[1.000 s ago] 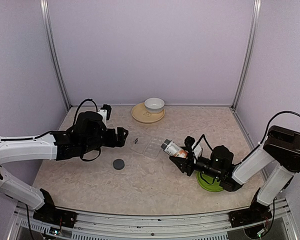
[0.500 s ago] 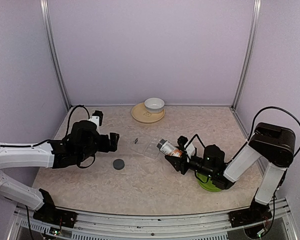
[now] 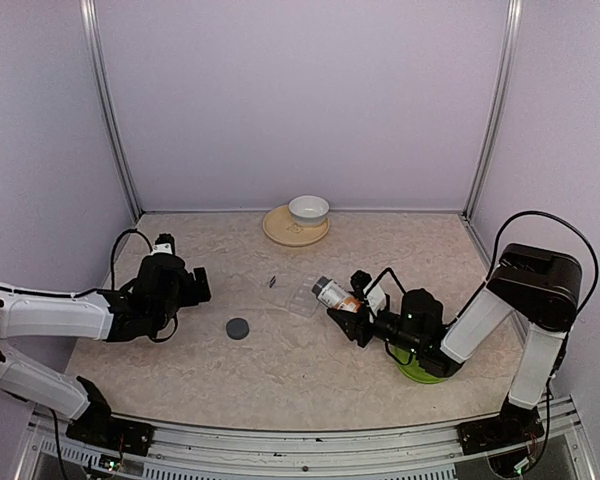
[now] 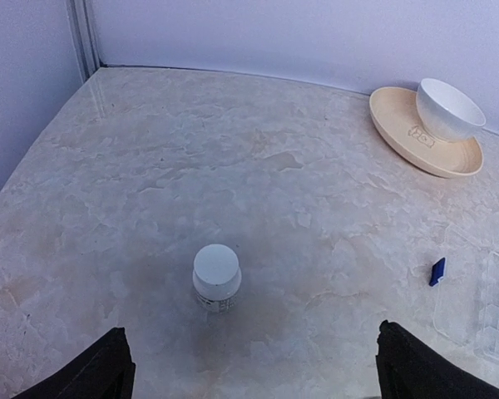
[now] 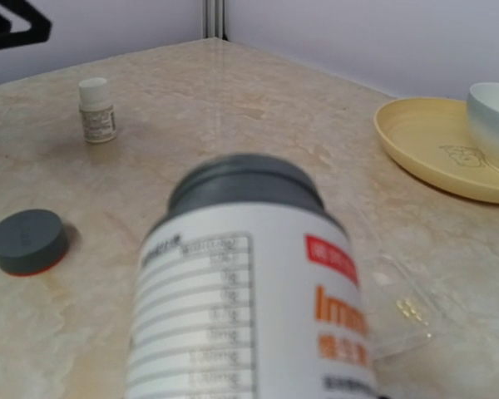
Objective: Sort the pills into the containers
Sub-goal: Pour the pill into the compartment of the pill container.
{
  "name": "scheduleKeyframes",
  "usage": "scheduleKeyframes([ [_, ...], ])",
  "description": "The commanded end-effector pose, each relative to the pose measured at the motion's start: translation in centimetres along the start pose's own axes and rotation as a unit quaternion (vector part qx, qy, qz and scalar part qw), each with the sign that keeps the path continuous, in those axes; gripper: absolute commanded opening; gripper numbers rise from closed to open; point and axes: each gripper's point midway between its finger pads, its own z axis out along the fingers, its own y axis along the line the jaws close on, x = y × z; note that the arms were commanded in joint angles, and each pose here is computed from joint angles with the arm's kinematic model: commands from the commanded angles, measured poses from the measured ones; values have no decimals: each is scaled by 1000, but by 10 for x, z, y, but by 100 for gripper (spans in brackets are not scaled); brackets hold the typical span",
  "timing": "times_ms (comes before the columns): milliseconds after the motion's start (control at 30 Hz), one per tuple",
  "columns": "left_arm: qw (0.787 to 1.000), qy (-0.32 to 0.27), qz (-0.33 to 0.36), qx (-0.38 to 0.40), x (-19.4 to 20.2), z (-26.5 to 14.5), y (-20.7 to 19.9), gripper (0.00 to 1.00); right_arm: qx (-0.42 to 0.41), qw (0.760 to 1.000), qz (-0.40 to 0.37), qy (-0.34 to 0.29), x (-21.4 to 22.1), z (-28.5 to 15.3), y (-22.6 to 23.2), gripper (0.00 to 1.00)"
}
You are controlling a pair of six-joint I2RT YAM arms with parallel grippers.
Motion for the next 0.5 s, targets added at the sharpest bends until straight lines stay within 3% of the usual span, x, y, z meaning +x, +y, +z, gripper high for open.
scheduleKeyframes([
  [0,997,-52,-57,12,-23,-13,7,99,7,1000,4,-8,-3,6,-3,7],
  [467,995,-58,-74,27,-27,-19,6,99,-5,1000,-20,21,8,22,12,7],
])
